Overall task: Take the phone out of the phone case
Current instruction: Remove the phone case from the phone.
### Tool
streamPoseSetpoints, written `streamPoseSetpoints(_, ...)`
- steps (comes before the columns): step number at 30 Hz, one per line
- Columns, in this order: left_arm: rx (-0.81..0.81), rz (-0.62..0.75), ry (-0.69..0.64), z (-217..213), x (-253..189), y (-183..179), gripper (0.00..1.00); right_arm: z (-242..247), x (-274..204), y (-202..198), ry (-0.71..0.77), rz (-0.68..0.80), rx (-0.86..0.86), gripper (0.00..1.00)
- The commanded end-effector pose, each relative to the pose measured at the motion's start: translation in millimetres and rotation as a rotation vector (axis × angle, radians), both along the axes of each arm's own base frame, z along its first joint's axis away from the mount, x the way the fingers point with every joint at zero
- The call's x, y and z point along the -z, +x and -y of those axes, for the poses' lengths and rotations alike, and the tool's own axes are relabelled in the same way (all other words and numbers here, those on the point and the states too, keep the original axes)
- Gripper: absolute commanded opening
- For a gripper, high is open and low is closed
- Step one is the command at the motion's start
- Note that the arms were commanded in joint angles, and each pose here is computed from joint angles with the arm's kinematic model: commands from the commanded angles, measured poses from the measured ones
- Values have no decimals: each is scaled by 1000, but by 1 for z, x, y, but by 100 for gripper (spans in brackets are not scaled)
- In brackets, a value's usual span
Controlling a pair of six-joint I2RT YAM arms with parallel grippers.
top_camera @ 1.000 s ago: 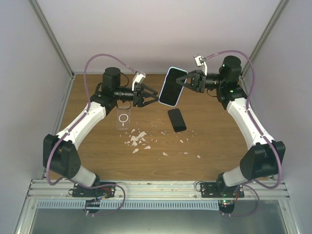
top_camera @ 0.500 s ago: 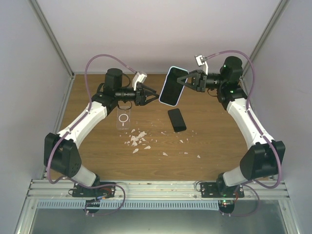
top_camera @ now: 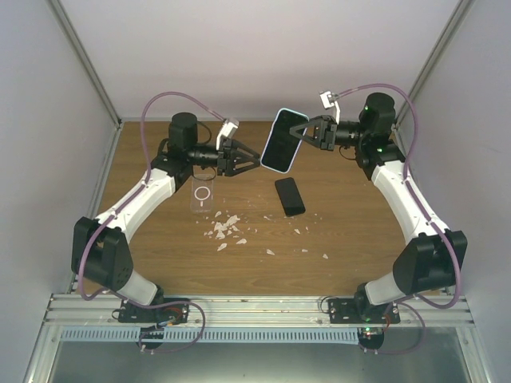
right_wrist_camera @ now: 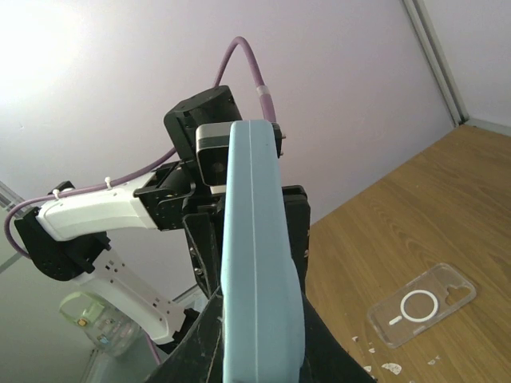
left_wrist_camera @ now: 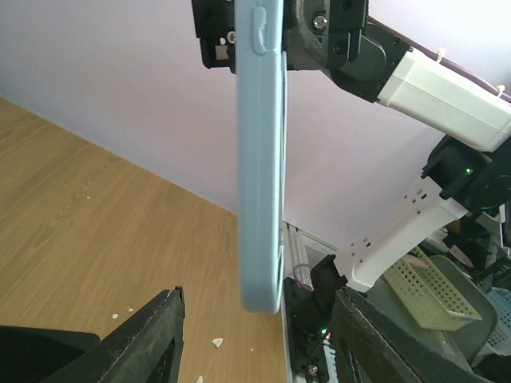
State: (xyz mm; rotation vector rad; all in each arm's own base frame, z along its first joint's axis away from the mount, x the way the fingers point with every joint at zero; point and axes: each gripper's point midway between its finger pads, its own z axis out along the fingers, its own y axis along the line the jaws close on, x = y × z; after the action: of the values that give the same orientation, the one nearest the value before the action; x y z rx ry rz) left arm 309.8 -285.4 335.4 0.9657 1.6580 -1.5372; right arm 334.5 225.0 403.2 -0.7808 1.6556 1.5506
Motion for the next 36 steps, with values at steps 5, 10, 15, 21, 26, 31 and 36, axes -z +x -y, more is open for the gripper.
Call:
streamPoseSetpoints(5,-75,83,16,3,-15,9,44,3,-17,-7,8,68,11,0)
streamPoseSetpoints(10,-175,84,83,0,-4,27,40,3,-18,-11,14,67,-9,1)
streamPoseSetpoints(15,-212,91,107,-3,1,33,39,3,-19,-15,18,65,-18,1)
streamPoseSetpoints(21,-86,81,29,1,-9,11,45,3,-12,-5,4,49,34,0)
streamPoseSetpoints(26,-39,102,14,9,-15,0,44,4,-12,-4,2,51,38,1)
streamPoseSetpoints(31,-102,108,63,11,-9,12,42,4,-13,-6,4,53,30,1)
streamPoseSetpoints(36,-208,106,121,4,4,32,33,3,-14,-10,10,49,7,1)
